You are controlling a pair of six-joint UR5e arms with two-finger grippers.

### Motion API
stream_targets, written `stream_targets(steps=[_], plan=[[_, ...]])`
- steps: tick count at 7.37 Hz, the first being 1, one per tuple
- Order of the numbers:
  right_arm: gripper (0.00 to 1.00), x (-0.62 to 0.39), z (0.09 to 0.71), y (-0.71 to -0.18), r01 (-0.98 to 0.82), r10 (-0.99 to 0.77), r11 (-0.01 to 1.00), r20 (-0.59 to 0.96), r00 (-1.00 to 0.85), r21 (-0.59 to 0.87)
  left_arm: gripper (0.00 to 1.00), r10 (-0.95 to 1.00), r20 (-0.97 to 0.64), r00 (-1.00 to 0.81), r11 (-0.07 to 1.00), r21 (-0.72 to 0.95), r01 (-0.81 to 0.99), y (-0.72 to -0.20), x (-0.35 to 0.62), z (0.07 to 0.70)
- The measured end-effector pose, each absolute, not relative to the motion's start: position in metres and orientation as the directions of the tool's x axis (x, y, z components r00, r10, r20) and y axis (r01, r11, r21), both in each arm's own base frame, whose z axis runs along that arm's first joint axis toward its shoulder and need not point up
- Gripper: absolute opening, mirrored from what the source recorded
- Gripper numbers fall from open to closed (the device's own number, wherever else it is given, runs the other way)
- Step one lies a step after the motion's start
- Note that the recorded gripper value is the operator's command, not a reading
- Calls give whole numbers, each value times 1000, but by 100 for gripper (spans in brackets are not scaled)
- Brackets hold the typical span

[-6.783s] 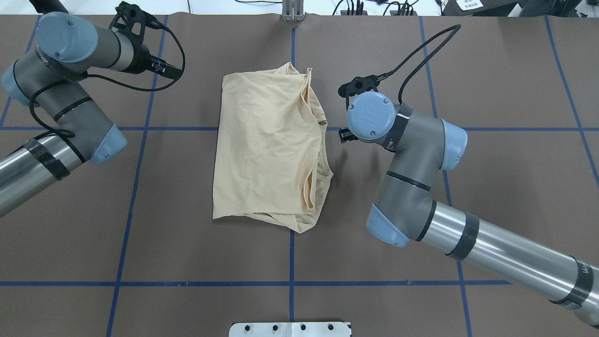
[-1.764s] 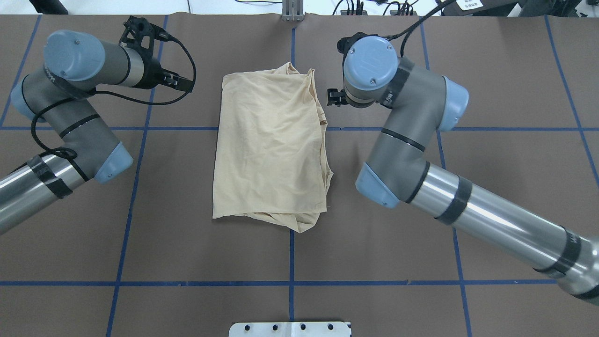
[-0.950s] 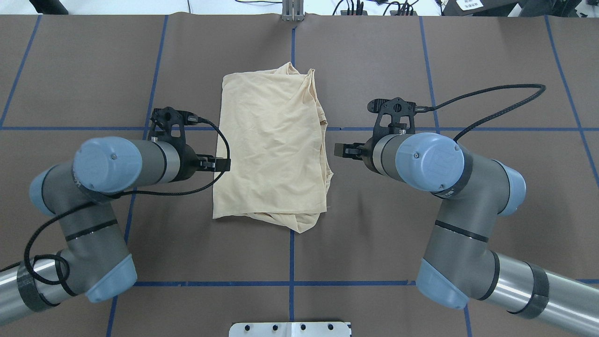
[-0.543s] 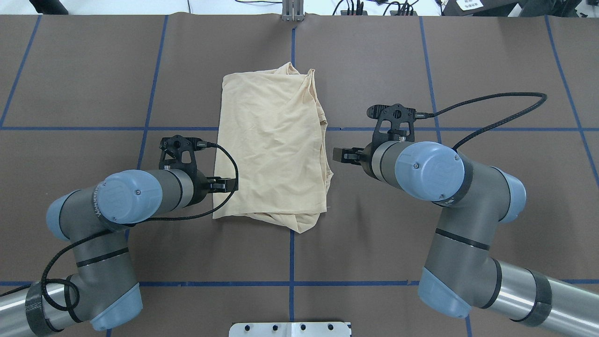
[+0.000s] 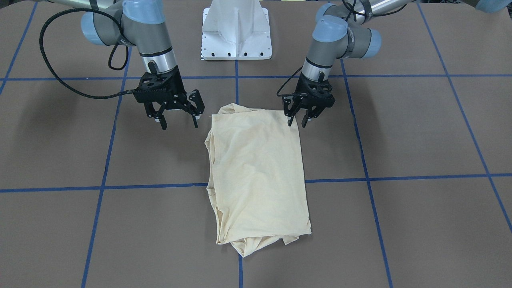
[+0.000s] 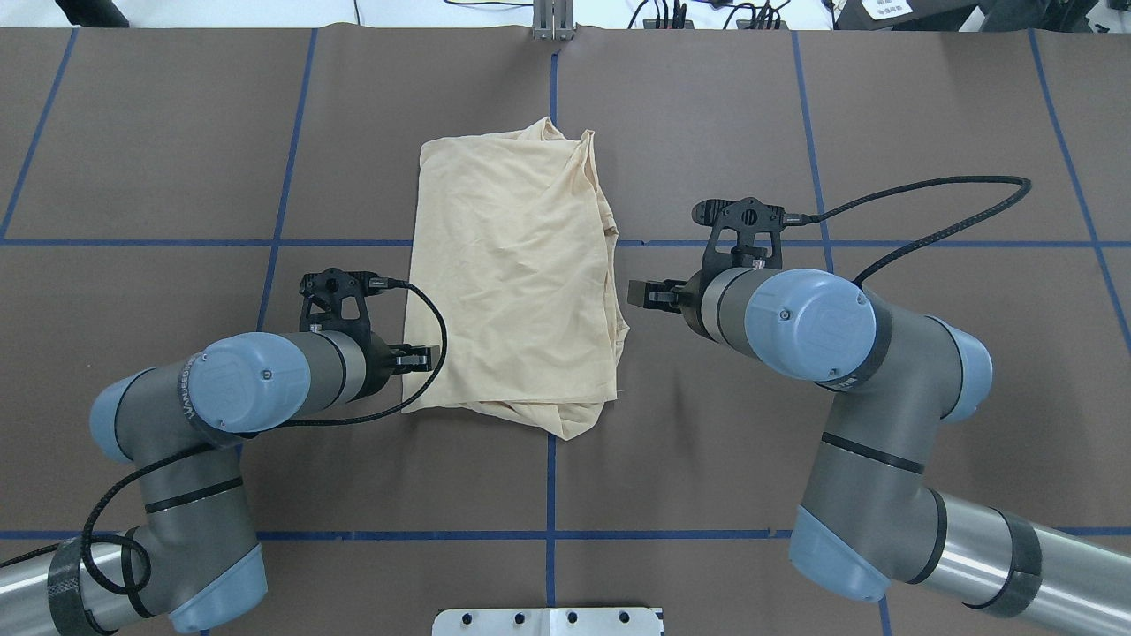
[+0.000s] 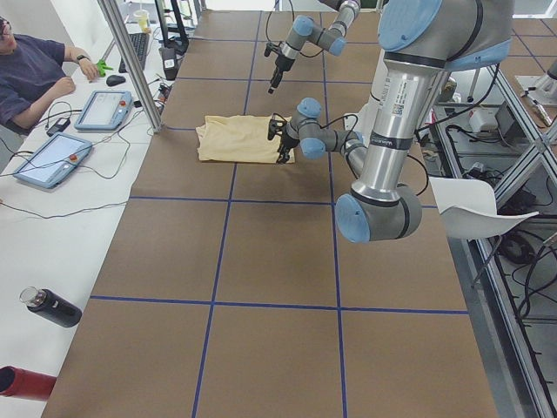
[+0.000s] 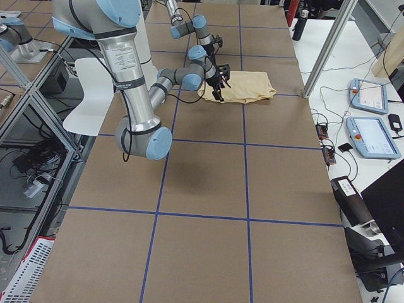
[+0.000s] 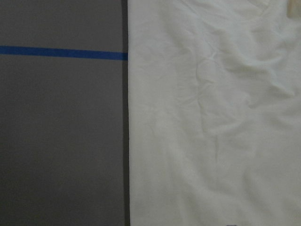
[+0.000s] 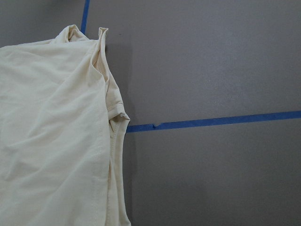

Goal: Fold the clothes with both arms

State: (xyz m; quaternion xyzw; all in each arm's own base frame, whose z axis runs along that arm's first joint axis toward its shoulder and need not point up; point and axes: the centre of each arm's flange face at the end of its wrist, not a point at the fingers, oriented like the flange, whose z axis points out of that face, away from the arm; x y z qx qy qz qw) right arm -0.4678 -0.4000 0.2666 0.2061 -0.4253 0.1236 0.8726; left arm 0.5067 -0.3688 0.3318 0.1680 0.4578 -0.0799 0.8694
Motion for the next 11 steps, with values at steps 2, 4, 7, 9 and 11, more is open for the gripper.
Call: stream_targets(steps=[2, 4, 7, 9, 11], plan=[[100, -469, 267, -399, -389, 39, 885, 792, 609, 255, 45, -44, -839, 542, 938, 152, 311, -359, 511, 330], [100, -470, 267, -398, -388, 38, 886, 792, 609, 256, 45, -102, -850, 516, 942, 85, 325, -346, 518, 329], [100, -471, 267, -397, -386, 37, 886, 792, 609, 255, 45, -132, -853, 506, 943, 49, 329, -336, 524, 331], [100, -471, 267, -397, -386, 37, 886, 793, 609, 256, 45, -129, -852, 507, 944, 51, 326, -335, 522, 331], [100, -471, 267, -397, -386, 36, 886, 793, 608, 256, 45, -126, -844, 521, 947, 54, 316, -334, 522, 333]])
